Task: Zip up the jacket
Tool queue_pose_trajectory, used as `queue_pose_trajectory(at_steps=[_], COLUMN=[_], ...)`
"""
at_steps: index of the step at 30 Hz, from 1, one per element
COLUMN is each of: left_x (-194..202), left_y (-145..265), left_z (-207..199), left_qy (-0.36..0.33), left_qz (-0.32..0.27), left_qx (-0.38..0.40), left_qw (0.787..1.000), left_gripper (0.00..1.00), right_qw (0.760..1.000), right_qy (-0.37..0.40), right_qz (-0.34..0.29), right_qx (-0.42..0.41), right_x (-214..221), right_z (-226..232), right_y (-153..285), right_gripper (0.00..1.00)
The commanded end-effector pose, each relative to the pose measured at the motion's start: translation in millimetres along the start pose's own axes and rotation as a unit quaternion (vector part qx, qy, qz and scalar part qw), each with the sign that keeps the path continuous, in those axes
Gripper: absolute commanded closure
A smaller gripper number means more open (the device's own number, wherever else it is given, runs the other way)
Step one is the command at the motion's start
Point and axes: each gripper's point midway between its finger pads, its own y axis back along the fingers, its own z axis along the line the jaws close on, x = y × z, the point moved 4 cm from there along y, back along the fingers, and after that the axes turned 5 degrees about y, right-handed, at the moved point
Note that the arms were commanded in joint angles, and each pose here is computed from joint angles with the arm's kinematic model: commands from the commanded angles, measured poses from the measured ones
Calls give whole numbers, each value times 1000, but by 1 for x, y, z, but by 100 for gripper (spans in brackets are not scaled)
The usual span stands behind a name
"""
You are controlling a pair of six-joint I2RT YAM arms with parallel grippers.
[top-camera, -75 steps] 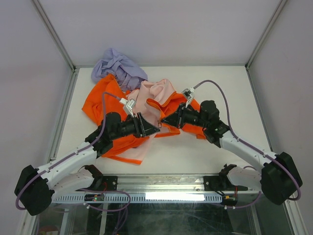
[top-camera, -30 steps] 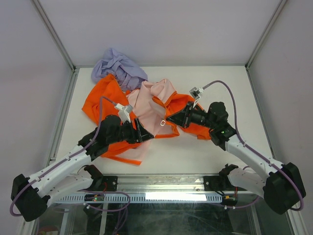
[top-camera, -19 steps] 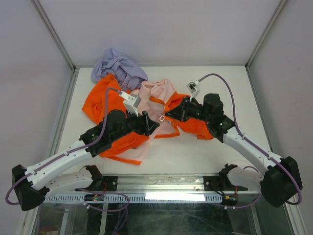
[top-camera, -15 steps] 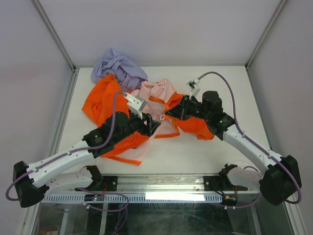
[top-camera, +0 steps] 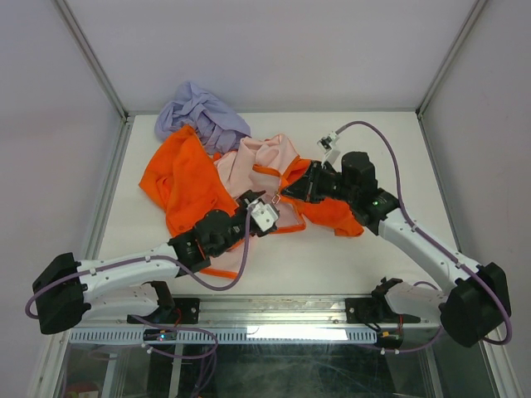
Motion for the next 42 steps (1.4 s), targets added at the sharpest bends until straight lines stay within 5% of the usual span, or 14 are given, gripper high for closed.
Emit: queue_pose_trajectory(at_steps=[1,6,13,21,25,34,42], left_x=[-38,-39,-48,-41,-42,-45,-47], left_y=[-12,-21,-5,10,17,20,9], left_z=[16,20,19,2,-9,12,32], left_qy=[-73,-86,-27,77,124,288,293], left_qz=[-80,-72,-69,-32,-25,-15,-24], left_qx=[-41,-56,-36,16,53,62,134], left_qw=[993,992,997,996,991,956,946], left_gripper=[40,53,89,99,97,61,44], right_qw=[999,999,999,997,996,977,938], right_qy=[17,19,35,59,75,183,333], right_qz=[-32,-33,-29,-29,-31,-51,-53], right_qx=[-25,-25,-14,-29,-40,-91,-81], right_x=[-23,-23,-21,-19,-17,-10,-20], right_z=[22,22,17,15,14,12,9], right_y=[1,0,2,-1,-4,0,4], right_gripper=[100,100,100,100,100,100,100])
